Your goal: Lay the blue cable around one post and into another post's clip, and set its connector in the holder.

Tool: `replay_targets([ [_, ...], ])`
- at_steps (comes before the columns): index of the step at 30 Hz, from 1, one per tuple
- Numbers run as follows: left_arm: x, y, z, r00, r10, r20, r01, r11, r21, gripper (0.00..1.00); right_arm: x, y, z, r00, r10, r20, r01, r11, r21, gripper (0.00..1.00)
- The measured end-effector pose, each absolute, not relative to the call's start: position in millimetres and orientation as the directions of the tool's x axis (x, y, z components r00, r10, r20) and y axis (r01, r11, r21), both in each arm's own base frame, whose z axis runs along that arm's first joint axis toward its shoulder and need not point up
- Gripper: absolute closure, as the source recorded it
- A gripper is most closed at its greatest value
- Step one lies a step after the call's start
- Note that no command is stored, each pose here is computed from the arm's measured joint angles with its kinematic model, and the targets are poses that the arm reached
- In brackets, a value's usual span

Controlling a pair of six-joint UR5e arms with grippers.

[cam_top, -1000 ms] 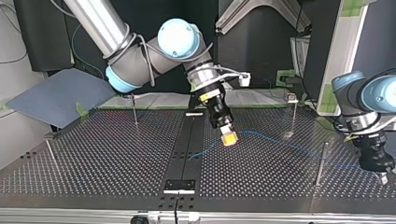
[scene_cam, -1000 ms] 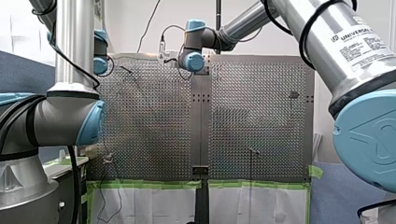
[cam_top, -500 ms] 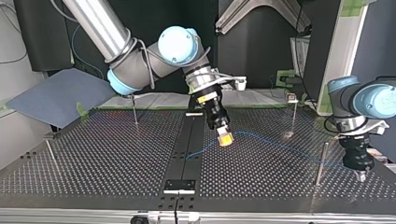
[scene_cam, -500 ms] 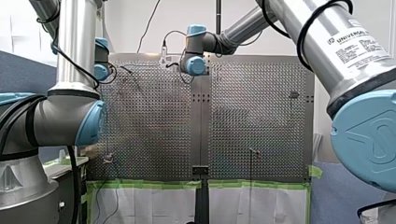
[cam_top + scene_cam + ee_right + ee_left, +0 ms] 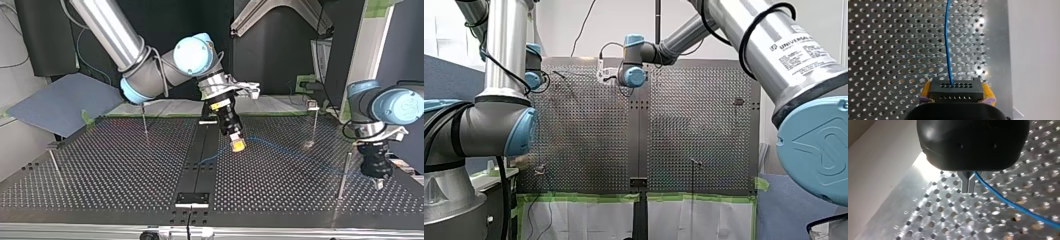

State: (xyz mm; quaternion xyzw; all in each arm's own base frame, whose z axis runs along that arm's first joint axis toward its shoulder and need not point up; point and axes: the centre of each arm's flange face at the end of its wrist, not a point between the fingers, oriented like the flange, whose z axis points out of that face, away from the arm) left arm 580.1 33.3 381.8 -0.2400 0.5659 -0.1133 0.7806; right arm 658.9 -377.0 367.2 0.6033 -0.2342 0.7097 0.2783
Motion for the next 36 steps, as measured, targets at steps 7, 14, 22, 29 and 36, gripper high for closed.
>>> replay_targets([
  [7, 576, 29, 370, 0.319, -0.465, -0.825, -0.093, 0.852, -0.516, 1.0, 657, -380, 342, -0.068, 0.077, 0.995, -0.696, -0.718, 0.008, 1.0],
  [14, 571, 24, 357, 0.296, -0.475, -0.829, -0.099, 0.848, -0.521, 1.0, 654, -380, 323, -0.057, 0.063, 0.996, -0.701, -0.713, 0.005, 1.0],
  [22, 570, 10, 355, 0.273, -0.479, -0.834, -0.07, 0.855, -0.514, 1.0, 647, -381, 307, -0.032, 0.047, 0.998, -0.714, -0.7, 0.011, 1.0],
  [29, 570, 3, 355, 0.265, -0.467, -0.844, -0.064, 0.865, -0.498, 1.0, 643, -381, 295, -0.019, 0.039, 0.999, -0.717, -0.697, 0.013, 1.0],
  [36, 570, -3, 355, 0.26, -0.465, -0.846, -0.055, 0.868, -0.494, 1.0, 634, -383, 278, -0.009, 0.028, 1.0, -0.724, -0.69, 0.013, 1.0],
])
